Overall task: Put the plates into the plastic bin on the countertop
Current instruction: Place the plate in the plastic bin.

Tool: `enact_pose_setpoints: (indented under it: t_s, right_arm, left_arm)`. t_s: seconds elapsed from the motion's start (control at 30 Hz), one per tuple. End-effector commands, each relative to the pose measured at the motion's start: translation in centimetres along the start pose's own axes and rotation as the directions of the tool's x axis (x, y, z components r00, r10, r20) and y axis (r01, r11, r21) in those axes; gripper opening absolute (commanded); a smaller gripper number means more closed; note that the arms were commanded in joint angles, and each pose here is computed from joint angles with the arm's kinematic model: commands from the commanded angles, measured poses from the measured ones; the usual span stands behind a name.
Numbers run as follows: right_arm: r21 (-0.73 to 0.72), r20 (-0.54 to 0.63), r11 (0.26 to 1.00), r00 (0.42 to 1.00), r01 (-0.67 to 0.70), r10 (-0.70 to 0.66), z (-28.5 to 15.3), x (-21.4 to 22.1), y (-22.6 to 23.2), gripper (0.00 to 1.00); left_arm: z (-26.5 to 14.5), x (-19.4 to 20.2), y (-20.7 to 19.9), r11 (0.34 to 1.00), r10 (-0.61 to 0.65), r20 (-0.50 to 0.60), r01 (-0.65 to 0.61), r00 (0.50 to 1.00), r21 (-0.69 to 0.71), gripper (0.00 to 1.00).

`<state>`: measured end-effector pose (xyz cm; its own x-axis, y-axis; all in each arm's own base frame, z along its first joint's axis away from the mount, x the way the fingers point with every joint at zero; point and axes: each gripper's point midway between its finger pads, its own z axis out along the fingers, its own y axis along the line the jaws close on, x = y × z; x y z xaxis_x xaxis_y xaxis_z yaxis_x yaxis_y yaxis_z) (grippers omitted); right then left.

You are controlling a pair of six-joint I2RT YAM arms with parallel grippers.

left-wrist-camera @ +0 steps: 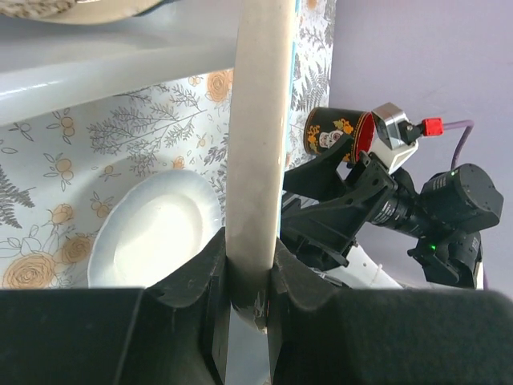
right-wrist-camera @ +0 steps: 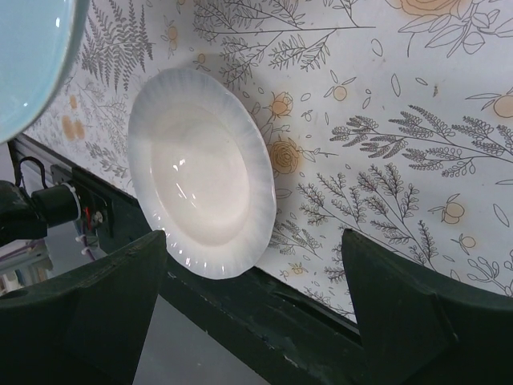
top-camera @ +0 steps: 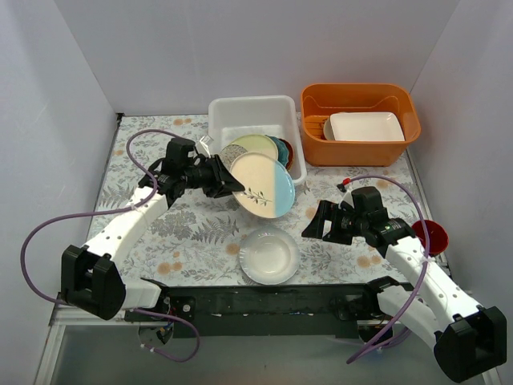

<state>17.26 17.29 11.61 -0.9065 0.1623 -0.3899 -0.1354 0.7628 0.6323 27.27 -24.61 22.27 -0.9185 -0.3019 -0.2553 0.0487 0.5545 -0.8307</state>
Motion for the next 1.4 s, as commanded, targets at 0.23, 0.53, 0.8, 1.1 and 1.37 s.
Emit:
enact_pose_setpoints:
  t_s: [0.23, 0.53, 0.8, 1.1, 1.37]
  right_arm:
    - [-0.041, 0.007, 0.999, 1.0, 0.02, -0.02, 0.4, 0.1, 0.3, 0.96]
    - [-0.054, 0.0, 0.998, 1.0, 0.01, -0.01, 0.3, 0.5, 0.4, 0.96]
    - [-0.045, 0.005, 0.999, 1.0, 0.0, 0.0, 0.2, 1.0, 0.0, 0.96]
    - [-0.068, -0.005, 0.998, 1.0, -0.009, 0.009, 0.5, 1.3, 0.2, 0.95]
    - [-0.074, -0.008, 0.997, 1.0, -0.025, 0.025, 0.5, 1.8, 0.1, 0.95]
  left_arm:
    - [-4.7, -4.2, -6.0, 0.98, 0.098, 0.158, -0.123, 0.982, 0.155, 0.0]
    - [-5.4, -6.8, -6.1, 0.981, 0.087, 0.203, -0.12, 0.975, 0.152, 0.0]
    - [-5.0, -8.9, -5.6, 0.983, 0.059, 0.234, -0.098, 0.971, 0.158, 0.0]
    - [-4.1, -12.1, -5.1, 0.983, 0.045, 0.26, -0.089, 0.965, 0.16, 0.0]
    - [-1.9, -14.7, -4.0, 0.984, 0.017, 0.229, -0.058, 0.973, 0.17, 0.0]
